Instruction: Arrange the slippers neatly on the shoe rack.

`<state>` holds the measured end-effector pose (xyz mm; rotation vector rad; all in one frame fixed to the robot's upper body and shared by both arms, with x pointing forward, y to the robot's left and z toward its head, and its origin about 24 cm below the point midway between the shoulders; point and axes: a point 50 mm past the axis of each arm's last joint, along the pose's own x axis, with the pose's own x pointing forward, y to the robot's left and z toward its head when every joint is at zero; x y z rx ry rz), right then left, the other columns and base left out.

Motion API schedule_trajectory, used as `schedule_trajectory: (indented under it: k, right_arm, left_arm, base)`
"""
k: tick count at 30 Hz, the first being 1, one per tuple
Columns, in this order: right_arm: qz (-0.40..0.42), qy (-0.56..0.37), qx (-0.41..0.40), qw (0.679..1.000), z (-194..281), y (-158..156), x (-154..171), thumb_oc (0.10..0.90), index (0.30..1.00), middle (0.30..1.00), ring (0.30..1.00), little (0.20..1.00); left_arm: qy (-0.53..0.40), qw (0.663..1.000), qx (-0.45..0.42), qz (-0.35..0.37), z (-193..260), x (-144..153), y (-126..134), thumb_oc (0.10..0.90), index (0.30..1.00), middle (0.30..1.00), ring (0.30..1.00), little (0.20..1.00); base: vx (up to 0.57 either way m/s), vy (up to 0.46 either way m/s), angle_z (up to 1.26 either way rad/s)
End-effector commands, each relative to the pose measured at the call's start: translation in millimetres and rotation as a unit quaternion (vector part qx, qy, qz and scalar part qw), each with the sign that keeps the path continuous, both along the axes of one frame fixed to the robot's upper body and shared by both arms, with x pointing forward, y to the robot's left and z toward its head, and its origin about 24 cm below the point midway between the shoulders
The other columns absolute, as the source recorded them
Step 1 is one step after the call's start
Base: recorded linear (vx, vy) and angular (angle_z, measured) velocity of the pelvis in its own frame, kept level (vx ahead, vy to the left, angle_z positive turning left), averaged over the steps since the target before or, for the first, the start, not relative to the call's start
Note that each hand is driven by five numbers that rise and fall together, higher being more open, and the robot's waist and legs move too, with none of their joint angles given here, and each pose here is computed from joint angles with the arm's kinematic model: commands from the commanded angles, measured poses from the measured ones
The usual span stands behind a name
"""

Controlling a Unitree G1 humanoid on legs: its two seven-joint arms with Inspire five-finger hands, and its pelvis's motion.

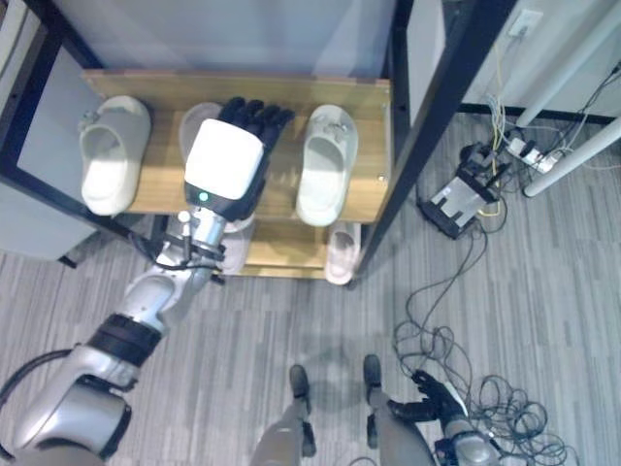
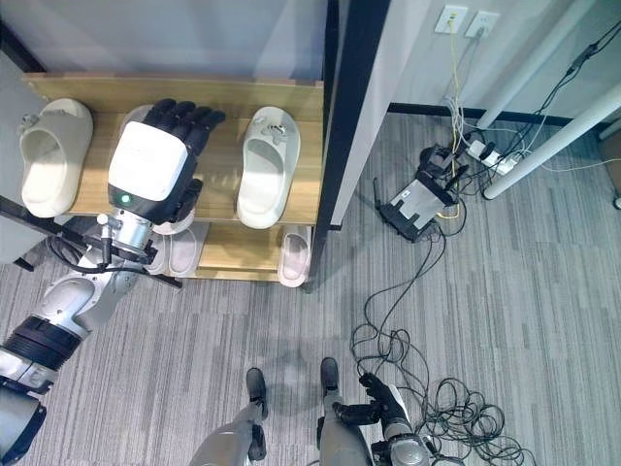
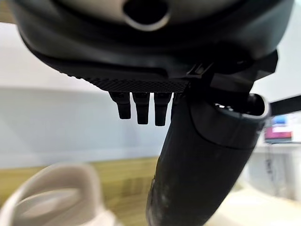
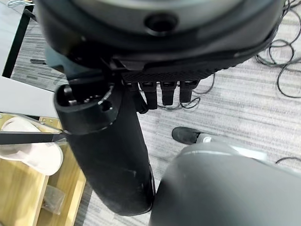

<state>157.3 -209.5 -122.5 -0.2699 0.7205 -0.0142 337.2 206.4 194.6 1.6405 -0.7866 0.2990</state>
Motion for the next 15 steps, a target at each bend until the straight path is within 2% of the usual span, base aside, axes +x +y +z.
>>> schedule_trajectory:
  k: [1, 9, 15]
  right_arm:
    - [-0.022, -0.004, -0.025, 0.999, 2.0, -15.9, -9.4, 0.8, 0.9, 0.9, 0.9, 0.9]
    - [-0.037, 0.013, -0.031, 0.999, -2.7, -16.8, -14.0, 0.8, 0.9, 0.9, 0.9, 0.9]
    - [-0.027, 0.018, -0.032, 0.999, -3.4, -13.6, -8.5, 0.8, 0.9, 0.9, 0.9, 0.9]
  left_arm:
    - [-0.16, 0.987, -0.003, 0.026, 74.9, -3.2, 15.1, 0.8, 0.9, 0.9, 0.9, 0.9]
    - [-0.219, 0.971, -0.097, 0.025, 97.4, -12.3, 22.0, 0.8, 0.9, 0.9, 0.9, 0.9]
    - [-0.222, 0.968, -0.103, 0.052, 112.3, -2.8, 26.9, 0.8, 0.9, 0.9, 0.9, 0.9]
  base:
    - [0.01, 0.039, 0.02]
    - [0.01, 0.013, 0.03]
    - [0.02, 0.013, 0.05]
